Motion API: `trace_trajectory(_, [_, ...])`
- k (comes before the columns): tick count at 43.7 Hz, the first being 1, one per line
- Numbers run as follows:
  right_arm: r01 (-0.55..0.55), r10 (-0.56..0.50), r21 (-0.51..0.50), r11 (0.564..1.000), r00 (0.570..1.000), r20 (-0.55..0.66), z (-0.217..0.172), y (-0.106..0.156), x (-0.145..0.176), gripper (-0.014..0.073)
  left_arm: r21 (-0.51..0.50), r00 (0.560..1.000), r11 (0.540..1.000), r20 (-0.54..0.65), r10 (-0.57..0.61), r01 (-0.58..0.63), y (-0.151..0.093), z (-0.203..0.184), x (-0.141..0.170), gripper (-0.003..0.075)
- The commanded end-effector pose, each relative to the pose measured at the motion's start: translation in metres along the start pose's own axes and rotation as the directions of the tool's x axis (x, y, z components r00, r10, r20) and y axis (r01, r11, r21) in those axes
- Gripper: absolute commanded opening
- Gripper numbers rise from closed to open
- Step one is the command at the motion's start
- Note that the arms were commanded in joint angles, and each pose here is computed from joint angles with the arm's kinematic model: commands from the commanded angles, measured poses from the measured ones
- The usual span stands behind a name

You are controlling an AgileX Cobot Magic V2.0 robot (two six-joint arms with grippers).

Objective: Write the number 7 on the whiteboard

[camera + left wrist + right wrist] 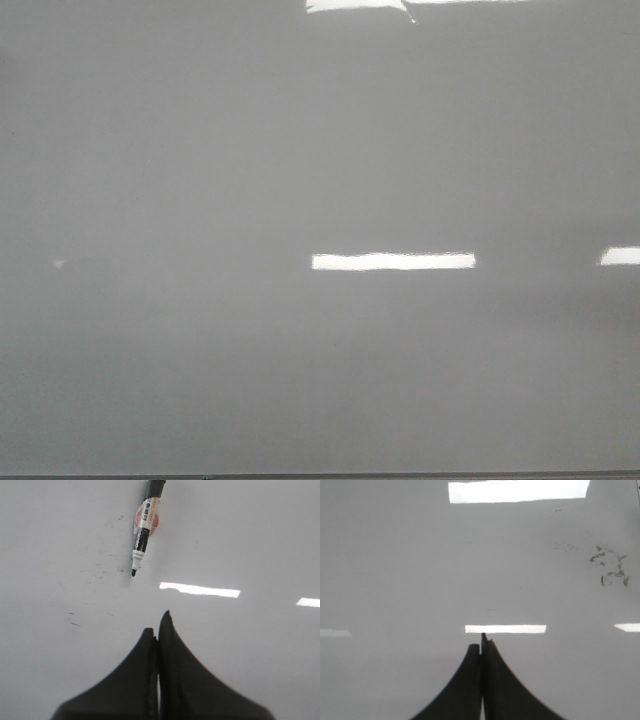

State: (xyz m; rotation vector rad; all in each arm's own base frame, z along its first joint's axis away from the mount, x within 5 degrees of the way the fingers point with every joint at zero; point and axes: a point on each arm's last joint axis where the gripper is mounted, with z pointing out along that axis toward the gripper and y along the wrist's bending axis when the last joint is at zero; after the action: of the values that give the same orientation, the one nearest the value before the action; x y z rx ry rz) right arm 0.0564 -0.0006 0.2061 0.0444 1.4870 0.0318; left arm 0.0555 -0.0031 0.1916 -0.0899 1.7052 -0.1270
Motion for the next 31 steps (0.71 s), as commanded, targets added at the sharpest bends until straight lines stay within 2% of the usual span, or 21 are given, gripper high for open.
trace_trajectory(1, [0.017, -0.016, -0.006, 1.000, 0.994, 0.109, -0.0021, 0.0007, -0.0102, -0.0069, 0.008, 0.995, 1.000, 0.094, -0.019, 0.019, -0.0002, -0.0013, -0.0067, -0.0020])
trace_trajectory(14, [0.017, -0.016, -0.006, 1.000, 0.994, 0.109, -0.0021, 0.0007, -0.0102, -0.0069, 0.008, 0.995, 1.000, 0.094, -0.019, 0.019, -0.0002, -0.0013, -0.0067, -0.0020])
trace_trajectory(19, [0.017, -0.016, -0.006, 1.000, 0.994, 0.109, -0.0021, 0.0007, -0.0102, -0.0069, -0.016, 0.992, 0.993, 0.051, 0.114, -0.113, 0.0013, -0.0011, -0.0029, -0.0020])
trace_trajectory(31, [0.017, -0.016, -0.006, 1.000, 0.994, 0.109, -0.0021, 0.0007, -0.0102, -0.0069, -0.017, 0.992, 0.993, 0.047, 0.120, -0.119, 0.0014, -0.0010, -0.0025, -0.0020])
